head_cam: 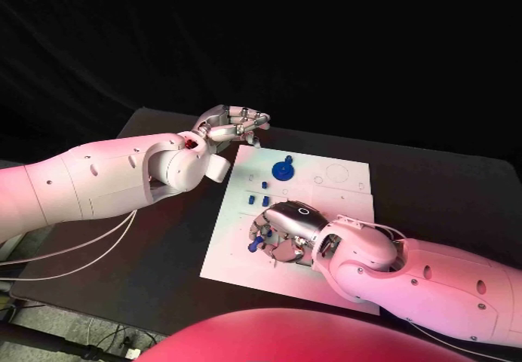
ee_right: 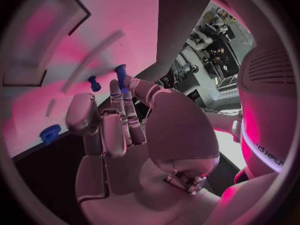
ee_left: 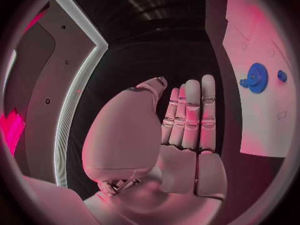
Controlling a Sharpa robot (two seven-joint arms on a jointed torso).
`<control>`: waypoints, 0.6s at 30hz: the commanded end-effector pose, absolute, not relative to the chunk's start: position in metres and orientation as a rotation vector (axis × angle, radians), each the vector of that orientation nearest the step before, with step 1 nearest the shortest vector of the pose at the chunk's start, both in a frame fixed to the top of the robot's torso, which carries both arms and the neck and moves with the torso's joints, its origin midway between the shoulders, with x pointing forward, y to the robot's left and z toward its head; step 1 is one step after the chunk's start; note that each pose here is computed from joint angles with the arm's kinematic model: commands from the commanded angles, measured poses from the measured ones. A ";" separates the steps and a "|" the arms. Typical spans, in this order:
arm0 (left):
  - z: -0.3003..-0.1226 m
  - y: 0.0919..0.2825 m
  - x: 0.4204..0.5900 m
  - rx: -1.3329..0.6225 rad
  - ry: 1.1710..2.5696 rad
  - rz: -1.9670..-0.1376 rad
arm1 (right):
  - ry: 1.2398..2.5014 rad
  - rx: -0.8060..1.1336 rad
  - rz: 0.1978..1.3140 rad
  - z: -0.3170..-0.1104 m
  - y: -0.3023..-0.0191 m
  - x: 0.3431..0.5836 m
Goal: Assemble the parts on the task board
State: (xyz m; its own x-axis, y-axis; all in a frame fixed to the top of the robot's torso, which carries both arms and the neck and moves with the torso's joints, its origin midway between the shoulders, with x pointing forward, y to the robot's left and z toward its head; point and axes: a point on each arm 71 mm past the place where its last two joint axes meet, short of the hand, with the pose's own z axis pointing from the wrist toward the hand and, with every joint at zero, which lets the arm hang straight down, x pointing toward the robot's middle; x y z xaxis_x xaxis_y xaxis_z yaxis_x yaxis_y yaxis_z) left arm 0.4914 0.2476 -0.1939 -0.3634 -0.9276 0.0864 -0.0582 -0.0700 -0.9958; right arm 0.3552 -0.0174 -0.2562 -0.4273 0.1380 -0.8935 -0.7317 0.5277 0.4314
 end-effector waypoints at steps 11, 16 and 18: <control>-0.193 0.246 0.491 -1.094 1.483 -1.543 | 1.745 -0.585 1.041 -0.260 -0.008 0.349; -0.193 0.247 0.490 -1.095 1.485 -1.541 | 1.736 -0.578 1.060 -0.259 -0.007 0.348; -0.193 0.247 0.490 -1.096 1.486 -1.541 | 1.732 -0.572 1.062 -0.259 -0.007 0.348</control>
